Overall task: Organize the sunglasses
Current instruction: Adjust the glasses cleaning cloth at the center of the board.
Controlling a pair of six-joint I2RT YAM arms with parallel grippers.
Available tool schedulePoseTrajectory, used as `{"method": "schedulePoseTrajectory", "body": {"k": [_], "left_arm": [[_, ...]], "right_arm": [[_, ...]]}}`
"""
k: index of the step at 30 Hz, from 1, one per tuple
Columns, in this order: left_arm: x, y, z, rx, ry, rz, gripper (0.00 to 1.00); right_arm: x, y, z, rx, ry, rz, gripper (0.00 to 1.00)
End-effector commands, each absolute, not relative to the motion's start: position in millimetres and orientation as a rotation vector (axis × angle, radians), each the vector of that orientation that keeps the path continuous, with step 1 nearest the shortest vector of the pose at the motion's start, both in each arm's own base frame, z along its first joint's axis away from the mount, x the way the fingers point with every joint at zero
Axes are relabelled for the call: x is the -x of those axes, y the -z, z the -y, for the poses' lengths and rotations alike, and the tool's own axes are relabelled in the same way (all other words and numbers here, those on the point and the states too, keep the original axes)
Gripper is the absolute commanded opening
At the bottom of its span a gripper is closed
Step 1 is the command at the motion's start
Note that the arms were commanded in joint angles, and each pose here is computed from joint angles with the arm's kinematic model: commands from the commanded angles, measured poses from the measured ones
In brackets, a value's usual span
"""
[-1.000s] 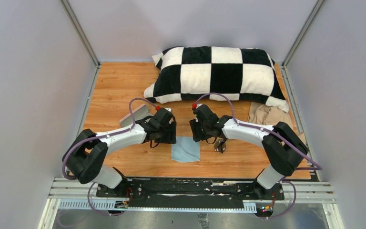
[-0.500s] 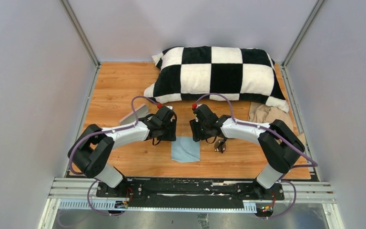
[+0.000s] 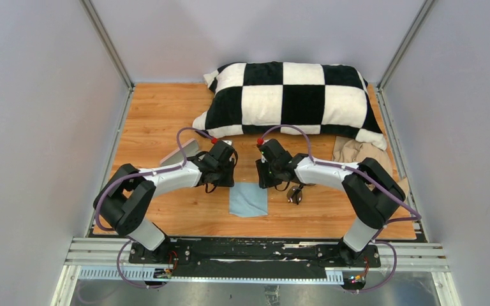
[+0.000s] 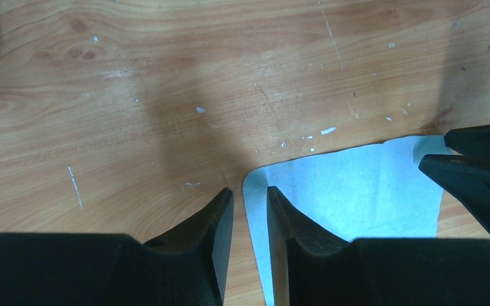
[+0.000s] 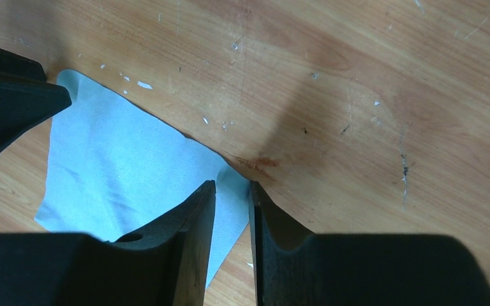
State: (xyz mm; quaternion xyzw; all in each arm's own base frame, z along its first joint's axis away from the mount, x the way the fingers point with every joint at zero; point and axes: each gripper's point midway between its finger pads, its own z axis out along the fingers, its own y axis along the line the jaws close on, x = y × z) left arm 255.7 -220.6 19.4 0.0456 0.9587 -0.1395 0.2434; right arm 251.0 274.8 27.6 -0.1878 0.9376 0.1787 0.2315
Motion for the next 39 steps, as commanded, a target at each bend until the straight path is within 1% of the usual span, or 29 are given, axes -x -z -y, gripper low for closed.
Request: {"method": "schedulePoseTrajectory", "body": {"k": [1, 6, 12, 13, 27, 38, 39], "left_arm": [[-249, -11, 215, -0.146, 0.359, -2.662, 0.29], [-246, -12, 220, -0.139, 0.412, -2.655, 0.15], [-244, -12, 230, -0.156, 0.477, -2.662, 0.04], [-243, -12, 231, -0.157, 0.488, -2.665, 0.00], [-248, -47, 248, -0.180, 0.644, -2.542, 0.00], [-268, -58, 249, -0.164, 0.574, -2.516, 0.00], [-269, -58, 249, -0.159, 0.571, -2.518, 0.00]], "right_arm": [[-244, -21, -273, 0.506, -0.498, -2.607, 0.28], [-247, -22, -271, 0.504, -0.479, -2.598, 0.15], [-247, -21, -269, 0.501, -0.462, -2.598, 0.00], [-247, -22, -268, 0.499, -0.456, -2.598, 0.00], [-253, -43, -264, 0.491, -0.437, -2.538, 0.00], [-266, -47, -260, 0.499, -0.395, -2.525, 0.00], [-271, -46, -256, 0.487, -0.355, -2.517, 0.00]]}}
